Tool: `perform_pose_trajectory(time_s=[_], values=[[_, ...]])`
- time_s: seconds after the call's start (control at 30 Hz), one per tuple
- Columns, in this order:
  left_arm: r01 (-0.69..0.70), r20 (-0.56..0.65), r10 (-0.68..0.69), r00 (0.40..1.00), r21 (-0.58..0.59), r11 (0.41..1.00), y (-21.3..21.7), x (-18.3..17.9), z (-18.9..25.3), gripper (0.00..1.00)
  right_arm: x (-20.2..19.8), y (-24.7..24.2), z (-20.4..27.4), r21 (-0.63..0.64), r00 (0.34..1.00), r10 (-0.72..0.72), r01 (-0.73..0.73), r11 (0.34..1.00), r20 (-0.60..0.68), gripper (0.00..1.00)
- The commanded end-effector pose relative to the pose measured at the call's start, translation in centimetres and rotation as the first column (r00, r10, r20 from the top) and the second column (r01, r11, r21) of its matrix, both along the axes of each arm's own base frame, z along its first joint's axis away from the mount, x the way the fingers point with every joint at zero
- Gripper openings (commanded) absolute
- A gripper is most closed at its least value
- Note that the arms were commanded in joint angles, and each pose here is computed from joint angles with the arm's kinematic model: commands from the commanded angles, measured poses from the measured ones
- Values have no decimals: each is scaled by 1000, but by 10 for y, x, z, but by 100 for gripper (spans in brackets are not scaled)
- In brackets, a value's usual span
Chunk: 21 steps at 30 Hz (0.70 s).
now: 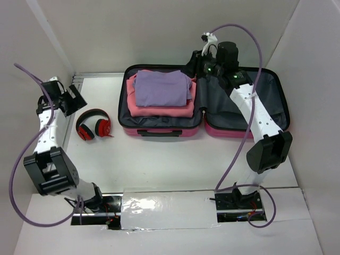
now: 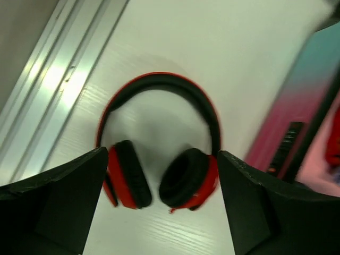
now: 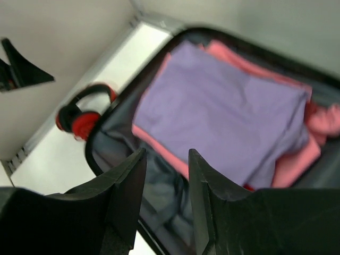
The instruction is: Pack the luggage
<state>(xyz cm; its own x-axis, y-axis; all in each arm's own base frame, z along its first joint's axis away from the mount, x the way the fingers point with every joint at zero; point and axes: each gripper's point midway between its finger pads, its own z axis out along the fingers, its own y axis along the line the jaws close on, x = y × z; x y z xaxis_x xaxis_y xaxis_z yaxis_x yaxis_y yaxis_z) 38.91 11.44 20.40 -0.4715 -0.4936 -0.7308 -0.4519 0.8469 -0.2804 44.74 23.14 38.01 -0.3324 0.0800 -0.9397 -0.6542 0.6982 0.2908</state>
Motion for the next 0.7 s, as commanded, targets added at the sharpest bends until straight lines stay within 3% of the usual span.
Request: perform_pose_trajectory(time_s=[0.0,0.37,0.67], values=[[86,-16,-86,996,47,995,24,5,-5,95,5,-14,-31,-44,998,-41,39,998,-49,45],[143,-196,-128,972,59,988,60,33,-100,89,25,-42,-83,-65,981,-95,85,994,-167,46],[285,-197,-256,946,137,949,66,51,-112,87,29,-55,-92,-64,977,-115,105,992,-179,46]])
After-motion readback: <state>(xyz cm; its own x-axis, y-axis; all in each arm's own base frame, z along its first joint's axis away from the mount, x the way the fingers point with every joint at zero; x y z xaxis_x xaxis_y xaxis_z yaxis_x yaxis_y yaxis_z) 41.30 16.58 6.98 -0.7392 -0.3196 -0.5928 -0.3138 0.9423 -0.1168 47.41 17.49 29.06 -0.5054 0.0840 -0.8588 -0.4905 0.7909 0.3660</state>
